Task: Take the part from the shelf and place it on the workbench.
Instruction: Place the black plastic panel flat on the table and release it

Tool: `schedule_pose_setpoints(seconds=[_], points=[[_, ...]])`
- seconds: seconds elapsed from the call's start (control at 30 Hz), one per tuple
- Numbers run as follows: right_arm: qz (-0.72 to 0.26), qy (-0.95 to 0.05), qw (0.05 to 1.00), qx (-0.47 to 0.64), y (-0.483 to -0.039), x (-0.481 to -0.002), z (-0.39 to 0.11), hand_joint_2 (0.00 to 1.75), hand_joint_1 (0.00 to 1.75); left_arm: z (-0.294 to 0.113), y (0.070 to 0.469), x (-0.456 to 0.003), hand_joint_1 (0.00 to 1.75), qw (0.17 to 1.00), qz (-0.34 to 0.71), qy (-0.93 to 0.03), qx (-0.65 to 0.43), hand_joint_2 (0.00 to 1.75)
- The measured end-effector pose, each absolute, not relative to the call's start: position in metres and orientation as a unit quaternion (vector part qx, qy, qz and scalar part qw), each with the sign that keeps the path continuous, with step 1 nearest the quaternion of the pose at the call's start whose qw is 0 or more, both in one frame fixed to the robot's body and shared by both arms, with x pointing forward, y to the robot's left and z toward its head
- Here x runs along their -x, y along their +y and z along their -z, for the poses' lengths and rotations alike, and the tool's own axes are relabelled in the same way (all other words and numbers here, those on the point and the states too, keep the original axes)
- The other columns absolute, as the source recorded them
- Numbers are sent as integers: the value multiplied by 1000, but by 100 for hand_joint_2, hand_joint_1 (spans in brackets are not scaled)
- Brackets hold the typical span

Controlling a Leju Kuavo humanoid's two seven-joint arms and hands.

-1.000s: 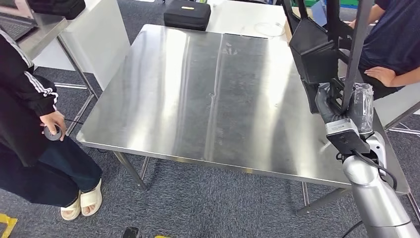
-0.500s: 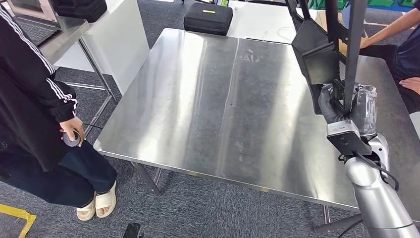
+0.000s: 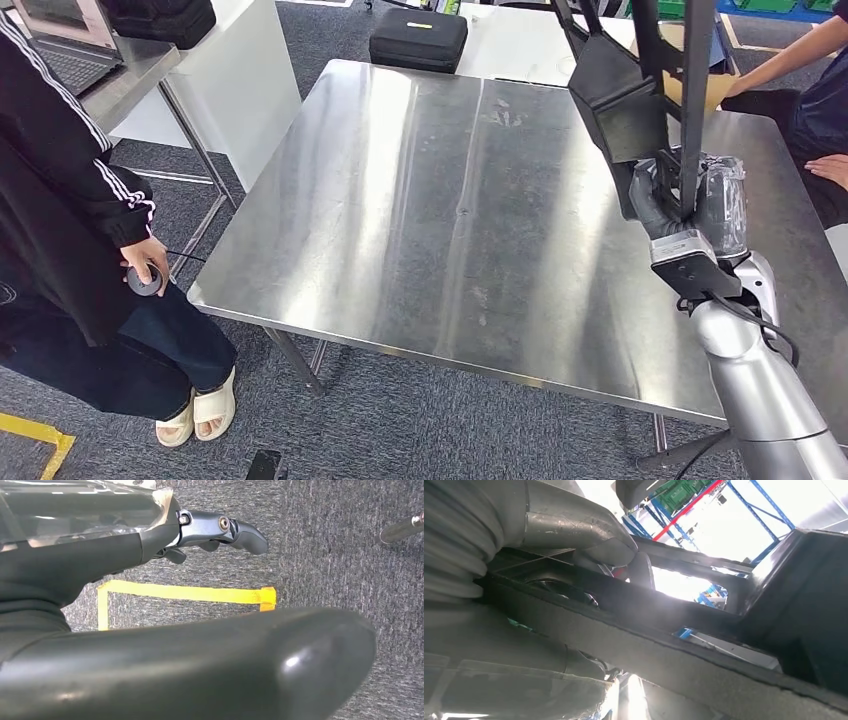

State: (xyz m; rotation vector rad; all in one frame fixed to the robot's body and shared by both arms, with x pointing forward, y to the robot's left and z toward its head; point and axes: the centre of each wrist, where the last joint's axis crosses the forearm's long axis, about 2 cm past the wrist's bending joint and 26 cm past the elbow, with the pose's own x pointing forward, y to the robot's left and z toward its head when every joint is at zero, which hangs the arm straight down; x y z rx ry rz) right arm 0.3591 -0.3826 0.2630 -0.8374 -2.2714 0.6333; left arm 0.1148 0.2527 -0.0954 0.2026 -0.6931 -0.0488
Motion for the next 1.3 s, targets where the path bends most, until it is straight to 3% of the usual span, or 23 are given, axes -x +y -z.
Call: schedule_pose_setpoints(seconds=[0.23,0.43,0.67,0.97,1.3], points=[[-254,-860,308,318,-377,-375,-279,175,175,95,253,-115,0,936,23,-337,-99,0],[-285,-824,322,370,-367,-421,-316,175,175,95,251,-117,0,938,32,-333,-95,0],[-321,-762,353,439,-361,-468,-327,175,175,95,249,-117,0,939,40,-330,-91,0],[-307,-689,391,528,-395,-477,-301,175,175,94,241,-115,0,936,70,-335,-82,0],[-323,-616,416,586,-457,-436,-221,175,175,94,234,-114,0,933,94,-338,-80,0]])
